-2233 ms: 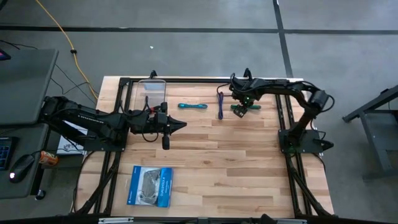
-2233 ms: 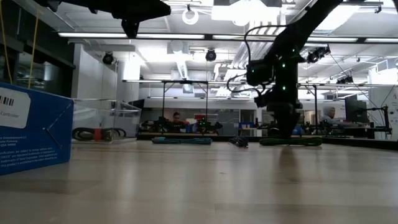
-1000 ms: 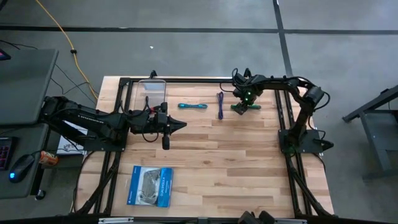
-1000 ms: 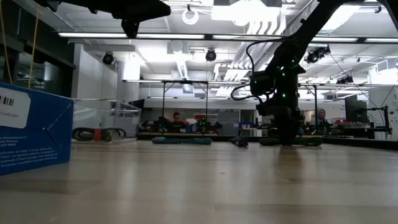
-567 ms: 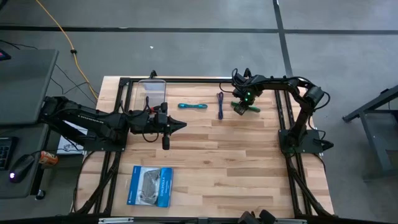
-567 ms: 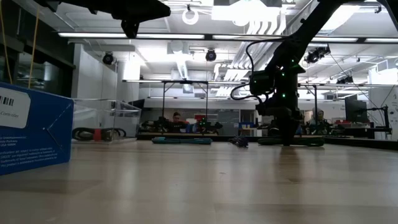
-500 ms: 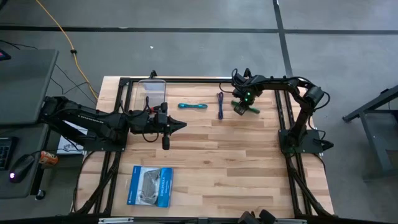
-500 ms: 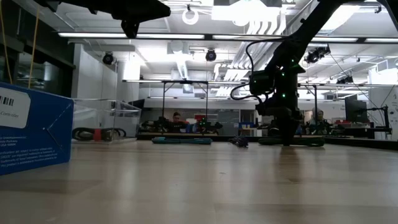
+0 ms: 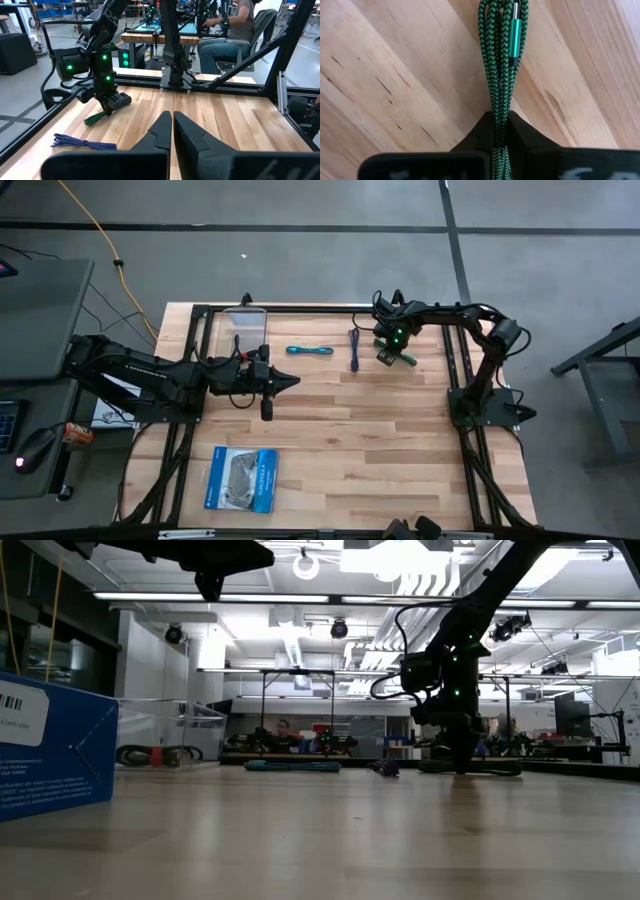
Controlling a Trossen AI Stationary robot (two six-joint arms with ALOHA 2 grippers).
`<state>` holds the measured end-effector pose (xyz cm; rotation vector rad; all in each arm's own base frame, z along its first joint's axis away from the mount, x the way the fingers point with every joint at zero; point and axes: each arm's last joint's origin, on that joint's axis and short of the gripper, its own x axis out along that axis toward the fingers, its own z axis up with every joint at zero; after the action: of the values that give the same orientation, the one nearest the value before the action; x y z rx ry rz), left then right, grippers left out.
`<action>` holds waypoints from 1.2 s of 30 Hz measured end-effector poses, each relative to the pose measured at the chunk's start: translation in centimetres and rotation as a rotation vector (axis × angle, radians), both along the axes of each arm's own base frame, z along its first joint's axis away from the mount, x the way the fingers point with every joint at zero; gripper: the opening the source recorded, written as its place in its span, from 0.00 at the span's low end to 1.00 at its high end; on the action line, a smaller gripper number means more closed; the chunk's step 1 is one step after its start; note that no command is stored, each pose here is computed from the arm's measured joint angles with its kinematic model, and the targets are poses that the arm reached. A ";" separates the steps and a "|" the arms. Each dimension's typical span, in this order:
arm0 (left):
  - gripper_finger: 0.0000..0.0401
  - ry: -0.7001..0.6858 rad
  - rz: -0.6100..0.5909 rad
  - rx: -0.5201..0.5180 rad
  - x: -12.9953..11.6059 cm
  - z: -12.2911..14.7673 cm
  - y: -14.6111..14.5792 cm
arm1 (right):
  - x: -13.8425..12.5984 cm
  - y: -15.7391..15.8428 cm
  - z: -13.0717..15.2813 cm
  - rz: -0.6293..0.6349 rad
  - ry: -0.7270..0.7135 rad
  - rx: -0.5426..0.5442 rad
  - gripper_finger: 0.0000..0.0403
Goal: Pick and place USB-C Cables
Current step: Put the green USB cable into the transparent bin
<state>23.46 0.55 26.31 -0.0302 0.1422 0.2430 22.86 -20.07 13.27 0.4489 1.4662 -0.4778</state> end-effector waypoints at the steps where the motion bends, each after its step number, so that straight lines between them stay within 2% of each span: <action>1: 0.00 0.000 0.000 0.000 0.0 0.0 0.0 | 0.0 0.0 0.0 0.000 0.000 -0.001 0.02; 12: 0.00 0.000 0.000 0.000 0.0 0.0 0.0 | 0.2 0.2 0.0 0.025 0.004 -0.006 0.02; 16: 0.00 0.000 0.000 0.000 0.0 0.0 0.0 | -0.1 0.5 1.1 0.025 -0.033 0.003 0.01; 18: 0.00 0.000 0.000 0.000 0.0 0.0 0.0 | -0.4 1.0 2.5 0.032 -0.071 0.007 0.01; 23: 0.00 0.013 0.000 0.000 0.0 -0.1 0.0 | -1.1 2.6 7.3 0.071 -0.279 -0.065 0.01; 27: 0.00 0.014 0.000 0.000 0.0 -0.1 0.0 | -2.4 4.9 10.8 0.135 -0.496 -0.158 0.01; 32: 0.00 0.013 0.000 0.000 0.0 -0.1 0.0 | -4.7 8.2 13.7 0.234 -0.786 -0.277 0.01; 36: 0.00 0.013 0.019 0.003 0.0 -0.1 0.1 | -6.8 10.4 14.7 0.296 -0.997 -0.380 0.01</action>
<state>23.43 0.60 26.20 -0.0267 0.1541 0.2622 16.07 -9.64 28.00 0.1108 0.4440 -0.2182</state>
